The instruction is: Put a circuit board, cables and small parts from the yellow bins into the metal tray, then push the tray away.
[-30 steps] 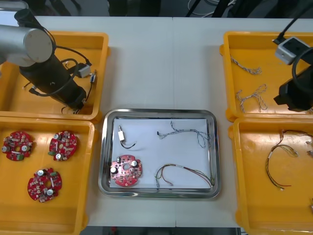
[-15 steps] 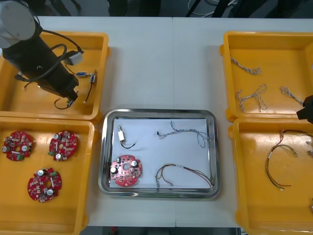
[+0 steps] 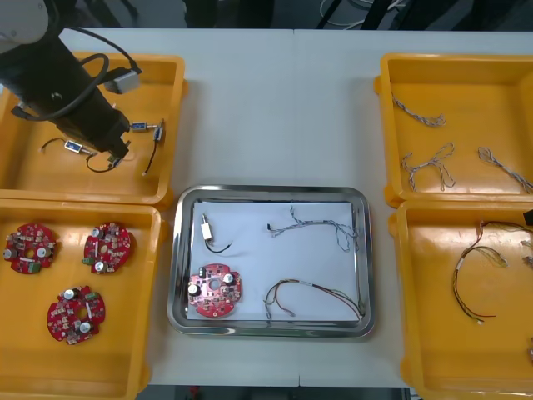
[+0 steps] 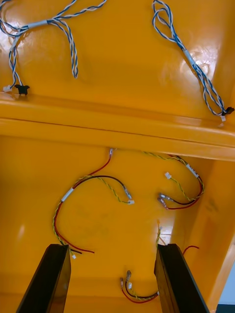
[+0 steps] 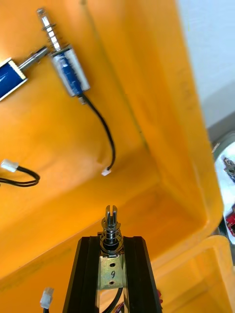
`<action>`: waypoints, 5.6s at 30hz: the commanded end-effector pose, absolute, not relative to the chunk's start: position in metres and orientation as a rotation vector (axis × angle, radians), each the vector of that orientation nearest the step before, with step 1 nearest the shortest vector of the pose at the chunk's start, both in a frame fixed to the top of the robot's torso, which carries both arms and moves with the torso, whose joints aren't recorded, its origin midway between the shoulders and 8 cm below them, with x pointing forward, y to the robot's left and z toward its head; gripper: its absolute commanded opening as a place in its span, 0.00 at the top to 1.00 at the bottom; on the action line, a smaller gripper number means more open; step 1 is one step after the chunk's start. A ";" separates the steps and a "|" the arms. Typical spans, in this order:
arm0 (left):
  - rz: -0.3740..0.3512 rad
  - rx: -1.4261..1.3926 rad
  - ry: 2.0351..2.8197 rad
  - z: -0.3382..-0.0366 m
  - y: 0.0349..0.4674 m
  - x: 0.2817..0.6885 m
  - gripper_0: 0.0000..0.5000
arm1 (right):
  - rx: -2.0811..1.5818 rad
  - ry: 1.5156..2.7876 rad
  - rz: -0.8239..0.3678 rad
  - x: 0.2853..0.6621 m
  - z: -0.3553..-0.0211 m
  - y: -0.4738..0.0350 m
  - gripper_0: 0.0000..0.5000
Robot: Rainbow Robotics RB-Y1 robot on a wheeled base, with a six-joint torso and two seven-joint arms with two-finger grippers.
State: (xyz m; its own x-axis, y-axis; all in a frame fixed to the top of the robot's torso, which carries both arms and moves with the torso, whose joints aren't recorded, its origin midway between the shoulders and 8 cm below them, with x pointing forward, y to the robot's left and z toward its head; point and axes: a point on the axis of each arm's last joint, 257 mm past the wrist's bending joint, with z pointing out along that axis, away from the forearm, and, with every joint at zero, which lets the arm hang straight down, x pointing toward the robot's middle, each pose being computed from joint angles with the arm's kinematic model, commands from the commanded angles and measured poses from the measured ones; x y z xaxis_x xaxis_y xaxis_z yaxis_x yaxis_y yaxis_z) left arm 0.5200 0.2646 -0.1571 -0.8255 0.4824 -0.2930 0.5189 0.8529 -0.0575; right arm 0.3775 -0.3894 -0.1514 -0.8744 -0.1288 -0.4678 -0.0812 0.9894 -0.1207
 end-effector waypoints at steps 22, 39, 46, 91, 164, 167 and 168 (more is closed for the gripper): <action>-0.169 0.206 2.752 -0.075 0.161 0.490 1.00 | -0.006 2.600 -0.092 0.354 -0.160 -0.389 0.00; -0.186 -0.068 2.748 -0.126 0.077 0.466 1.00 | 0.099 2.621 -0.058 0.348 -0.168 -0.389 0.00; -0.190 -0.083 2.716 -0.175 0.069 0.453 1.00 | 0.095 2.621 -0.052 0.348 -0.168 -0.387 0.00; -0.186 -0.128 2.651 -0.265 0.077 0.454 0.15 | 0.083 2.622 -0.040 0.347 -0.168 -0.383 0.00; -0.126 -0.137 2.723 -0.062 0.373 0.429 0.00 | -1.414 2.332 -0.084 0.325 -0.172 -0.125 0.00; -0.107 -0.128 2.721 -0.066 0.387 0.425 0.00 | -1.490 2.295 -0.067 0.321 -0.177 -0.108 0.00; -0.098 -0.119 2.723 -0.068 0.391 0.424 0.00 | -1.518 2.282 -0.064 0.320 -0.179 -0.103 0.00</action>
